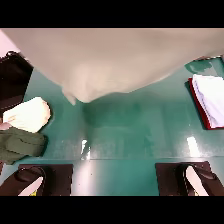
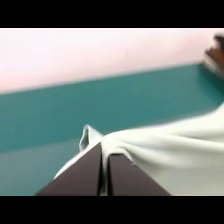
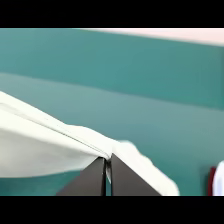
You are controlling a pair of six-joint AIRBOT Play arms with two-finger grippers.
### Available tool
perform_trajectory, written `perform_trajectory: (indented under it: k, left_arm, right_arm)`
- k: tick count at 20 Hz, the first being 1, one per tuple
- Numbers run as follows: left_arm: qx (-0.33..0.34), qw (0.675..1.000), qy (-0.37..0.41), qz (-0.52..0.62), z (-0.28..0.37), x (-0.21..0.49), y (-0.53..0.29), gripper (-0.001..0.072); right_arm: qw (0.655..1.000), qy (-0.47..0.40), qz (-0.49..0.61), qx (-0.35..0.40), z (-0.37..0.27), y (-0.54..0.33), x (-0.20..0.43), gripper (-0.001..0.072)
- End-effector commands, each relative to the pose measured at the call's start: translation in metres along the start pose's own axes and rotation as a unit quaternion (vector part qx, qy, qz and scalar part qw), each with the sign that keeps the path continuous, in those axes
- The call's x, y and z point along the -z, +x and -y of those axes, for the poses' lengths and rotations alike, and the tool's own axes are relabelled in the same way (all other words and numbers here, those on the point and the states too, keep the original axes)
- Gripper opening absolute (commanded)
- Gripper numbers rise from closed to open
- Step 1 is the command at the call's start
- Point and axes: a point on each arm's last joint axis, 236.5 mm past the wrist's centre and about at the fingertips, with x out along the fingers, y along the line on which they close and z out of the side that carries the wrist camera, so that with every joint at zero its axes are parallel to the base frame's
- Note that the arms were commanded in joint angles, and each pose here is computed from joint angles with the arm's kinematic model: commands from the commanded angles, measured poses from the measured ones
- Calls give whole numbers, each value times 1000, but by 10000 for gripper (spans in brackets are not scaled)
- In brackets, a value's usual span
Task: Fold the shirts.
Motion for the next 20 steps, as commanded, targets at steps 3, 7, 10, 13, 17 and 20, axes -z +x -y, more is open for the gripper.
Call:
perform_trajectory:
  k: [3,7,10,13,17,20]
  left_arm:
    - [35,994,-13,100,16,-56,-65,24]
    - [32,999,0,40,16,-29,-27,24]
    - [25,989,24,-145,10,64,55,25]
    - [27,940,39,-337,4,181,130,26]
    - [38,898,14,-439,5,312,227,26]
    - [26,874,9,-485,-8,392,269,27]
  right_arm:
    - [996,-17,44,71,9,-53,-42,15]
    - [999,4,2,50,21,-29,-49,14]
    - [995,49,-86,1,33,38,-17,14]
    - [966,75,-248,-2,47,127,72,14]
    - [904,66,-422,13,58,208,189,14]
    - [894,79,-441,13,64,252,221,16]
